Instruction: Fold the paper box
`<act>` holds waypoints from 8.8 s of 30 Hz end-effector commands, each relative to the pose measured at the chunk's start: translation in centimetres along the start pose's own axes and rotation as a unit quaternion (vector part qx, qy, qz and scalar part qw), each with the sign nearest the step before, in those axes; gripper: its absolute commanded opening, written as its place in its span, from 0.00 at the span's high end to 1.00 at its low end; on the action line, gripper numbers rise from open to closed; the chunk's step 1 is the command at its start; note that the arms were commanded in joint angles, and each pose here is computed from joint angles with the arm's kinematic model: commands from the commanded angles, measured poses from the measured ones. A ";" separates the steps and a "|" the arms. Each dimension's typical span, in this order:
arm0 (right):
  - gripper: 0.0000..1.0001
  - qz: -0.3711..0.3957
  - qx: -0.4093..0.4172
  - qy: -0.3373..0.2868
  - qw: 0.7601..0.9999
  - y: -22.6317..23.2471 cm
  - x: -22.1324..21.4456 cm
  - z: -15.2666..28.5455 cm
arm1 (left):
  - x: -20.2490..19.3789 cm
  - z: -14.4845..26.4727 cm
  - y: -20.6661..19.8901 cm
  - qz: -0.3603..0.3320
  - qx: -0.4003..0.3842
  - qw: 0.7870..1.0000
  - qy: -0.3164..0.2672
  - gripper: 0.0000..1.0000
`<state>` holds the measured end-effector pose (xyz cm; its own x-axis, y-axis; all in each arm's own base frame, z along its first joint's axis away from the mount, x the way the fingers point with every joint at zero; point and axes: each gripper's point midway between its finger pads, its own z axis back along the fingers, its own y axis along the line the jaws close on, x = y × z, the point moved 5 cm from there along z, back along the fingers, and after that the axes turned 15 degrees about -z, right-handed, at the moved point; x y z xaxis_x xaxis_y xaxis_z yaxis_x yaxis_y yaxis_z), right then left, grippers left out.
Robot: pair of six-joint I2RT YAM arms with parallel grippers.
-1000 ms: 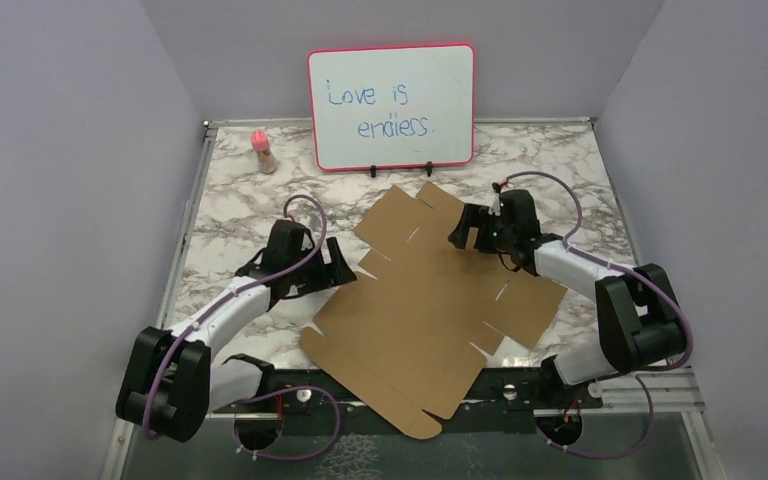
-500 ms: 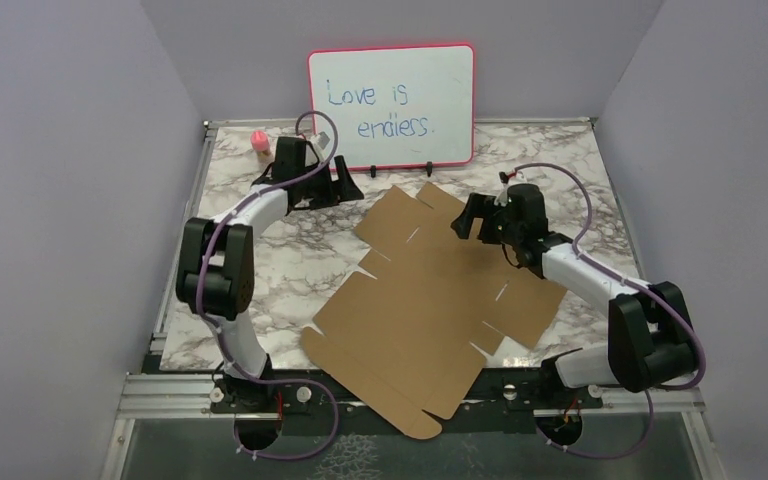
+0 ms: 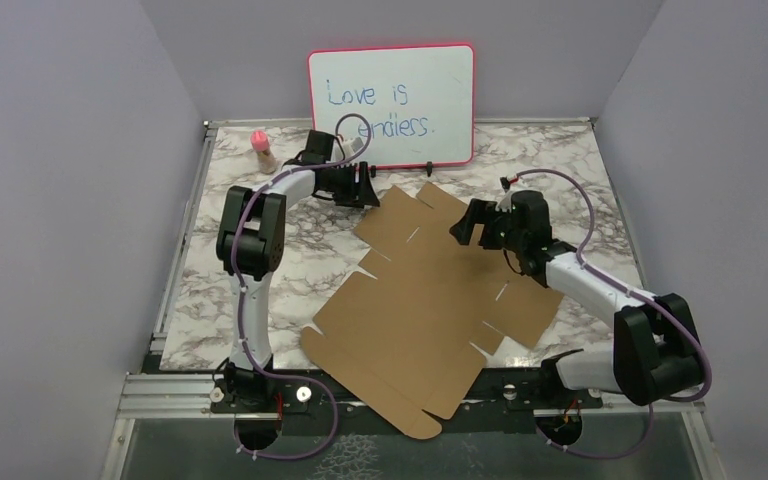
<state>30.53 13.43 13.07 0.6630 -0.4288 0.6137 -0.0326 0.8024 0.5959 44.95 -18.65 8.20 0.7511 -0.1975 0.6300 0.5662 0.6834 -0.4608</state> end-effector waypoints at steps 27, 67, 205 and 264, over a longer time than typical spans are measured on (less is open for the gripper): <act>0.00 0.039 0.077 -0.018 0.996 3.4 2.3 1.0 | -7.8 9.3 -1.2 0.082 0.074 0.994 0.020 1.00; 0.03 -0.081 0.058 -0.003 0.995 -4.6 7.4 -3.8 | -0.7 15.0 1.5 0.134 0.059 0.976 -0.162 0.05; 0.17 -0.035 0.146 0.196 0.969 1.4 -9.2 -3.2 | -18.0 10.8 -9.6 0.173 0.062 0.983 -0.018 0.12; 0.17 -0.044 0.105 0.211 0.971 -0.1 -11.7 -4.2 | -14.1 13.1 -11.9 0.111 0.136 0.983 -0.057 0.15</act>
<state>28.43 20.75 6.66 0.8636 -0.2776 0.4209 -0.1894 0.5952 0.7810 22.98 -17.17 13.11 0.8233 0.0331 0.5667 0.3070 0.8137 -0.4936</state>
